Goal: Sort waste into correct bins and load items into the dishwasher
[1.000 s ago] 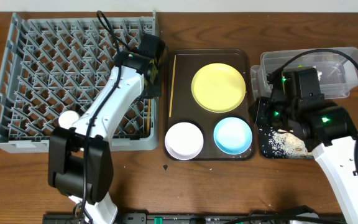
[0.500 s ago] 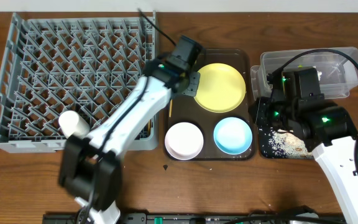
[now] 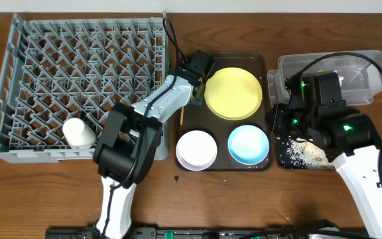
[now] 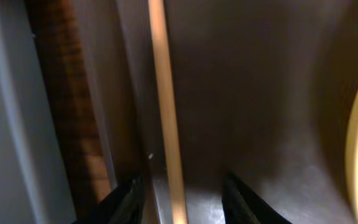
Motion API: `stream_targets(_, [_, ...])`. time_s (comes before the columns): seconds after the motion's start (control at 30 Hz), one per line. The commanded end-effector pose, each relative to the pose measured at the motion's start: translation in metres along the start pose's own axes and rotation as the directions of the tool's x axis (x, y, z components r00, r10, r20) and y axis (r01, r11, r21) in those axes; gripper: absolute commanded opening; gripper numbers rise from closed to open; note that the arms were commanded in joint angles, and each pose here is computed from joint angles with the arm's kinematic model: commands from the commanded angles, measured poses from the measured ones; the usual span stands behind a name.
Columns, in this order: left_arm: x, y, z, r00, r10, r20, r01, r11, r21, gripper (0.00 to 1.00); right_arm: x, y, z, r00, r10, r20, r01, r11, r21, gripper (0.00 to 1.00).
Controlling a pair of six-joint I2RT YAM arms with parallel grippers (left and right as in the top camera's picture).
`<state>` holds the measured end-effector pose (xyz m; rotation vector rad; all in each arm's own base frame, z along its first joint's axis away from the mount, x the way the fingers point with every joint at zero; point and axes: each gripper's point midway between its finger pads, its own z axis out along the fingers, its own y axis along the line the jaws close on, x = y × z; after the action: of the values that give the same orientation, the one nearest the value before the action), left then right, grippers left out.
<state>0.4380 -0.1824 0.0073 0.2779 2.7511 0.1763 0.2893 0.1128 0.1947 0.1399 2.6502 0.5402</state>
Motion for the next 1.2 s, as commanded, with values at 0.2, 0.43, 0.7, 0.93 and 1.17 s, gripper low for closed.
stream_targets(0.2, [0.028, -0.044, 0.014, 0.992, 0.028, -0.127, 0.003, 0.97, 0.242, 0.4, 0.001, 0.0, 0.001, 1.0, 0.001, -0.008, -0.001, 1.0, -0.008, 0.17])
stream_targets(0.43, [0.03, -0.043, 0.014, 0.99, 0.024, -0.136, 0.009, 0.971, 0.238, 0.32, 0.001, 0.0, 0.001, 1.0, 0.001, -0.008, -0.001, 1.0, -0.008, 0.17])
stream_targets(0.7, [0.031, -0.042, 0.015, 0.99, 0.024, -0.138, 0.009, 0.972, 0.234, 0.09, 0.001, 0.0, 0.001, 1.0, 0.001, -0.009, -0.001, 1.0, -0.007, 0.16])
stream_targets(0.93, [-0.005, -0.032, -0.053, 0.999, -0.007, -0.037, 0.016, 0.966, 0.258, 0.08, 0.001, 0.0, 0.001, 1.0, 0.002, -0.008, -0.002, 1.0, -0.007, 0.16])
stream_targets(1.17, [-0.03, 0.023, -0.163, 0.984, -0.066, 0.164, 0.041, 0.988, 0.15, 0.08, 0.001, 0.0, 0.001, 1.0, 0.002, -0.008, -0.002, 1.0, -0.007, 0.16])
